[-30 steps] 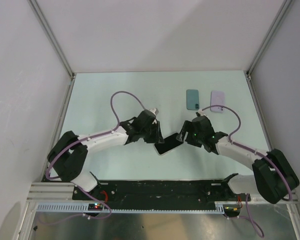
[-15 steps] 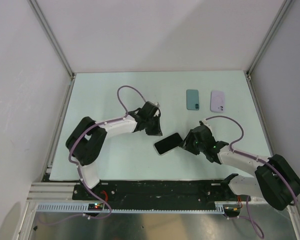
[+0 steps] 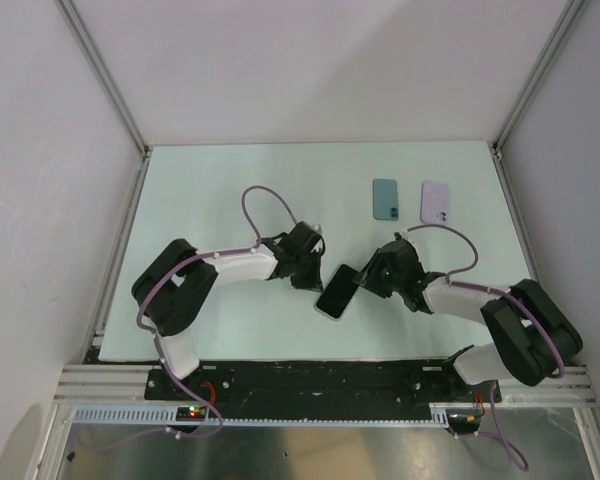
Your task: Put the phone into the phone case
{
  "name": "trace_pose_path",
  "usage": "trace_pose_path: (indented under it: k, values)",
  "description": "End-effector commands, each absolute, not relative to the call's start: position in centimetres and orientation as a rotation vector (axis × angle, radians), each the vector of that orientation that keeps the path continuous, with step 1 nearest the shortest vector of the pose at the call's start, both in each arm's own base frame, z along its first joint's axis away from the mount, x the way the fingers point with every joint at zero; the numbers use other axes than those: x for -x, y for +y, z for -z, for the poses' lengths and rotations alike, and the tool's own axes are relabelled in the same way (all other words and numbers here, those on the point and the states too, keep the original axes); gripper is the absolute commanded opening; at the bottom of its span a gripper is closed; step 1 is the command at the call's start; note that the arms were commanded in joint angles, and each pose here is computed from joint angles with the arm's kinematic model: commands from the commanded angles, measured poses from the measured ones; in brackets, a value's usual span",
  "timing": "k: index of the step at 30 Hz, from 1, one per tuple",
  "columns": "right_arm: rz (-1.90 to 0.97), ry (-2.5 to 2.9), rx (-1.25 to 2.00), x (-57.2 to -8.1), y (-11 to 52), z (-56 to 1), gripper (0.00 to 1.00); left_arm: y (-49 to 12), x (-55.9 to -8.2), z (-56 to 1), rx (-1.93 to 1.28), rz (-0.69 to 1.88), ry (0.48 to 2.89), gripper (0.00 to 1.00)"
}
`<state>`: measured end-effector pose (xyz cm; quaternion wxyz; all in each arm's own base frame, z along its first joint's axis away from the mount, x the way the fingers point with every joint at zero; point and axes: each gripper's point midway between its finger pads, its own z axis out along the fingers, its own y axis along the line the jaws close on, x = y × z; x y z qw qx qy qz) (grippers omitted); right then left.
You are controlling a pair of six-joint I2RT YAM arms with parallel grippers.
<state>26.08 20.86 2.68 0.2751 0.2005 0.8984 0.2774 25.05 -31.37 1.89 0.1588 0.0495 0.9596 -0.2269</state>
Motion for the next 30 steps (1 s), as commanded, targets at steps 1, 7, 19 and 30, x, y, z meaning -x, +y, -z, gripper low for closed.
trace_pose_path:
  k: [1,7,19,30]
  values:
    - [-0.789,2.385,-0.453,-28.8,22.3,-4.1,0.40,-31.7,-23.1,-3.0,-0.148,0.666,2.724,0.08]
    - [-0.776,2.410,-0.362,-30.6,23.2,-4.4,0.40,-29.6,-23.2,-4.8,-0.082,0.624,2.641,0.22]
    - [-0.765,2.457,-0.255,-28.0,22.5,-6.3,0.47,-30.3,-21.8,-7.4,-0.097,0.729,2.594,0.34]
    - [-0.778,2.499,-0.195,-24.6,22.9,-5.7,0.47,-32.3,-21.5,-5.6,-0.199,0.695,2.637,0.30]
